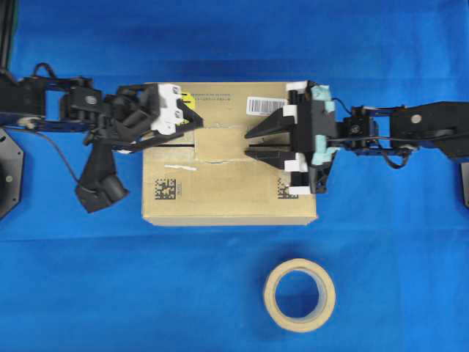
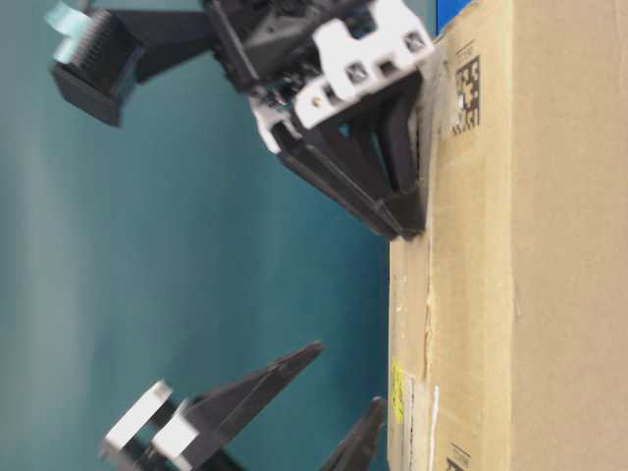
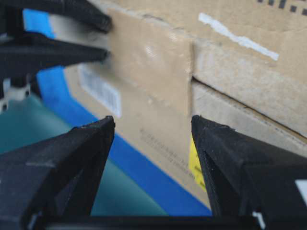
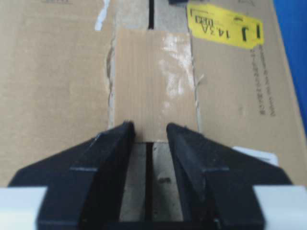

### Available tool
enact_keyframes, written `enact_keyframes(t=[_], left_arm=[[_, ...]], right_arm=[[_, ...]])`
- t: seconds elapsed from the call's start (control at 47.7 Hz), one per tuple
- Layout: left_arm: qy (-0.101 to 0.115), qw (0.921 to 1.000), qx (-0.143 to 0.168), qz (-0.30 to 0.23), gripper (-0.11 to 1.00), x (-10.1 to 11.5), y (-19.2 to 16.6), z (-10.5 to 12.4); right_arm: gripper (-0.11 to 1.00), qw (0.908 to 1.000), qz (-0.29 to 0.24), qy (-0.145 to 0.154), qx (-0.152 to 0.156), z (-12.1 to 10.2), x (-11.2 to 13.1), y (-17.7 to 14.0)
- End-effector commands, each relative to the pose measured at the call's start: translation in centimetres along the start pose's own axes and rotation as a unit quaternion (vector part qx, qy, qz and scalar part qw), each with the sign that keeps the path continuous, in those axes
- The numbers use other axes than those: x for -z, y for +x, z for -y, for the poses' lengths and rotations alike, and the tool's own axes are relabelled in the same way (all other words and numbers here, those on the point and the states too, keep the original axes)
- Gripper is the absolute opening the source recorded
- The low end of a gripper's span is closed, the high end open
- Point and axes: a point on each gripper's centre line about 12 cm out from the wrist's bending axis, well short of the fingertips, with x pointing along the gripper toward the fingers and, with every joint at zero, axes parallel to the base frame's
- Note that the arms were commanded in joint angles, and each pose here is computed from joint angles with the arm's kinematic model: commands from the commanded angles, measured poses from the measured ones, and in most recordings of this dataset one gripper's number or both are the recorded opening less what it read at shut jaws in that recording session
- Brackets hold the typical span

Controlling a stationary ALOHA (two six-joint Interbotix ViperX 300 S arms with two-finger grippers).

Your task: Apply tape along the seams of the closed cardboard box to seal it securely.

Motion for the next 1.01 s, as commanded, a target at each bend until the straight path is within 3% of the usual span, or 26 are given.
enact_keyframes(t=[0.0, 0.063, 0.126, 0.231, 0.336, 0.462, 0.545, 0.671, 0.902, 0.986], left_arm=[[-0.025, 0.9982, -0.055, 0.001, 0.61, -0.1, -1.5, -1.1], [-0.056, 0.9943, -0.091, 0.008, 0.59, -0.4, -2.2, -1.4], [-0.101, 0.9865, -0.127, 0.023, 0.54, -1.1, -2.9, -1.8], [-0.188, 0.967, -0.164, 0.054, 0.41, -1.9, -3.6, -2.4], [-0.281, 0.9403, -0.172, 0.084, 0.24, -2.5, -3.7, -2.8], [-0.4, 0.8958, -0.158, 0.114, 0.02, -3.1, -3.3, -3.0], [-0.45, 0.8711, -0.151, 0.124, 0.0, -3.3, -2.9, -3.1], [-0.492, 0.8472, -0.15, 0.133, 0.0, -3.3, -2.0, -3.4], [-0.512, 0.84, -0.131, 0.121, 0.0, -3.2, 0.4, -2.5], [-0.535, 0.8287, -0.12, 0.113, 0.0, -2.9, 1.8, -1.7]], right_arm=[[0.43, 0.9993, 0.038, 0.001, -0.002, -0.2, -2.4, -1.3], [0.43, 0.9986, 0.054, 0.0, -0.001, -0.1, -3.4, -1.9], [0.43, 0.9976, 0.069, -0.004, -0.001, -0.1, -4.2, -2.4], [0.42, 0.9949, 0.101, -0.006, 0.001, 0.0, -5.6, -3.1], [0.34, 0.9918, 0.128, -0.004, 0.008, 0.5, -6.5, -3.2], [0.05, 0.9905, 0.137, -0.004, 0.011, 0.8, -6.9, -2.7], [-0.01, 0.9905, 0.137, -0.005, 0.012, 0.9, -7.0, -2.3], [-0.01, 0.9911, 0.132, -0.007, 0.012, 0.9, -7.0, -1.5], [-0.01, 0.9939, 0.11, 0.0, 0.01, 0.9, -5.9, 1.2], [-0.01, 0.9951, 0.098, 0.004, 0.01, 0.9, -5.2, 2.2]])
